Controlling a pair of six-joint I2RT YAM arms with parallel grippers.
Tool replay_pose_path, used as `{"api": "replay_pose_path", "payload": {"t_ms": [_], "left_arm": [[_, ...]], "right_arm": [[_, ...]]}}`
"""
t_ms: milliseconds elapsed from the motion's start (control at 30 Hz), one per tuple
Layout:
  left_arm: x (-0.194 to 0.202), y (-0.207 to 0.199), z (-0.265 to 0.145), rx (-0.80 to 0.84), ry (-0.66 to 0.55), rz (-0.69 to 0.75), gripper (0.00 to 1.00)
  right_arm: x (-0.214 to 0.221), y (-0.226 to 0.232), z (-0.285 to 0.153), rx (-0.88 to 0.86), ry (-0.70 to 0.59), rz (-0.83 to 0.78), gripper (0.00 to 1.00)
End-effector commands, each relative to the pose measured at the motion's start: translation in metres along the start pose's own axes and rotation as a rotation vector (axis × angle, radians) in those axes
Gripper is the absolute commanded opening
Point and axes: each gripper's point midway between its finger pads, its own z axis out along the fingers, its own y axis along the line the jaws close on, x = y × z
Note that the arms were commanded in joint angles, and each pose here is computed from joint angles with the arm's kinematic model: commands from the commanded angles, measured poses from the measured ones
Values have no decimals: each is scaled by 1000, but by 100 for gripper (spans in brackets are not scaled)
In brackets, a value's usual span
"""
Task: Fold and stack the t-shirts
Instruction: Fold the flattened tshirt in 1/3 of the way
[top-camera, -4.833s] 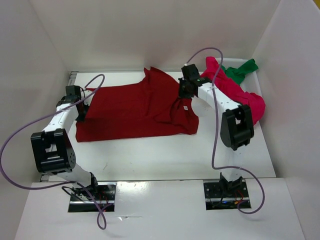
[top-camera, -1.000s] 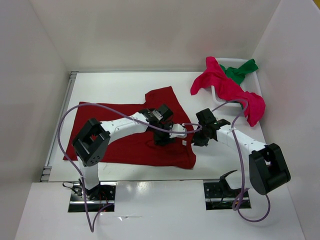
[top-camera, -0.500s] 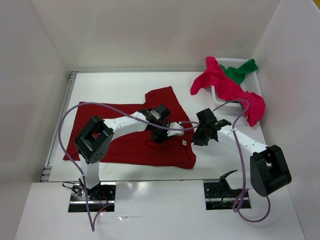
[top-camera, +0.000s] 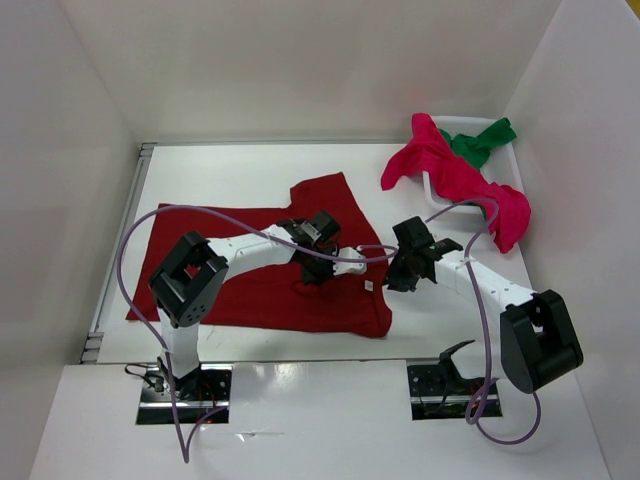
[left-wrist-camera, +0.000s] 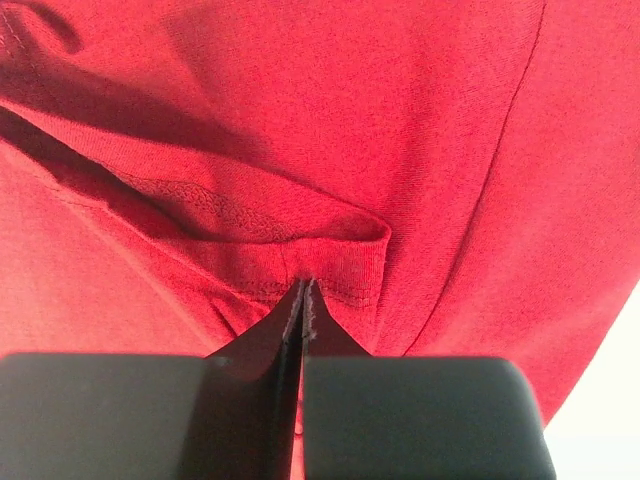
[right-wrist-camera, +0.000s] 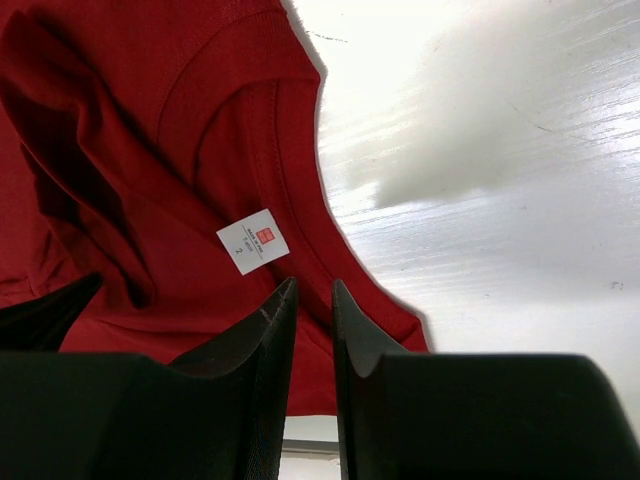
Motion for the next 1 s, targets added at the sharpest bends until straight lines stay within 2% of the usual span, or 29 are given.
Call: {"api": "replay_pose_path", "payload": {"t_ms": [0, 200, 500, 667, 900, 967], "left_arm": [[-8, -6, -3, 29, -32, -21, 0], [-6, 6, -12, -26, -35, -94, 0], [4, 49, -46, -136, -82, -228, 0], [8, 70, -62, -159, -127, -355, 0], [35, 60, -47, -111, -88, -487, 0], [46, 66, -46, -141, -77, -527, 0]], "right_arm": [[-7, 4, -3, -20, -33, 13, 25], [-4, 4, -1, -18, -20, 4, 25], [-4, 4, -1, -26, -26, 4, 25], [-2, 1, 0, -18, -20, 4, 25], [0, -2, 4, -3, -9, -6, 25], [0, -2, 4, -3, -9, -6, 25]]}}
